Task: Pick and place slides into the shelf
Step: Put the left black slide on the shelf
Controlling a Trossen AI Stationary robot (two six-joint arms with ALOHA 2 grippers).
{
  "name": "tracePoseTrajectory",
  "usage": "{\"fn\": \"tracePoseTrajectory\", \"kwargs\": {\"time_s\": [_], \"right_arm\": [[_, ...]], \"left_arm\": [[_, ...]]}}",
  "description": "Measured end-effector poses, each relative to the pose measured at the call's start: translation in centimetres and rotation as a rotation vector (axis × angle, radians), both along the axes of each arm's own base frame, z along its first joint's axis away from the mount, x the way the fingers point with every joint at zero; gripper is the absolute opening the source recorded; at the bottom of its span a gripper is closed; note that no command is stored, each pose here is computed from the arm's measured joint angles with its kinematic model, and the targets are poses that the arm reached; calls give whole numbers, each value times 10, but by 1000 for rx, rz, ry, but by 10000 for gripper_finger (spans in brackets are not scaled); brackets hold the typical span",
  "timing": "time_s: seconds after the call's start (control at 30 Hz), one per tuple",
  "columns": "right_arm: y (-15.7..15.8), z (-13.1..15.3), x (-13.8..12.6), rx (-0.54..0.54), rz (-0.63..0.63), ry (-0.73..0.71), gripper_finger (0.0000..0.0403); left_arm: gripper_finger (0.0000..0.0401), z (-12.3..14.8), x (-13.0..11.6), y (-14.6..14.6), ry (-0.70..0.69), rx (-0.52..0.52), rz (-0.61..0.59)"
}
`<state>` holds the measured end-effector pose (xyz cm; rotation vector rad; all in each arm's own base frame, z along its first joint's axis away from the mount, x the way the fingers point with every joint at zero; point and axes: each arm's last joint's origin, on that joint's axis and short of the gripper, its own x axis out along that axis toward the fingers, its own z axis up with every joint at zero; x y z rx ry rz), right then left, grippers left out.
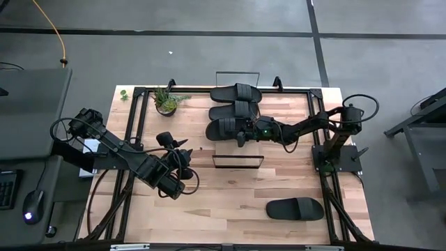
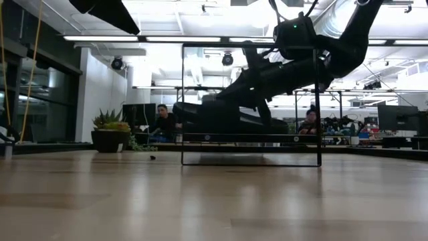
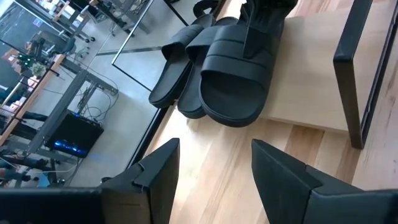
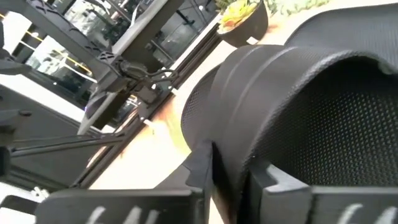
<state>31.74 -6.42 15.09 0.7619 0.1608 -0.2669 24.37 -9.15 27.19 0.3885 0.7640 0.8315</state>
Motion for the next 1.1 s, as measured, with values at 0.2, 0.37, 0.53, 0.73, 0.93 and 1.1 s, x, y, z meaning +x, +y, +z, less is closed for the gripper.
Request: {"fn": "tracePoseTrajectory", "kwargs": {"time_s": [0.2,0.37,0.53,0.73,0.93,1.1], "right_arm": [[-2,0,0,-50,-24,8,81],[-2,0,0,-93,-26,21,130],[-4,4,3,-133,-23,20,173],[-6,7,10,-177,-28,68,208],[-9,12,16,-248,-47,249,216],[-10,26,19,-299,-28,349,216]], "left_arm": [[184,0,0,0,0,0,0],[184,0,0,0,0,0,0],[184,0,0,0,0,0,0],[184,0,0,0,3,-7,-1],[184,0,0,0,5,-9,-1],[184,0,0,0,8,-8,-1]]}}
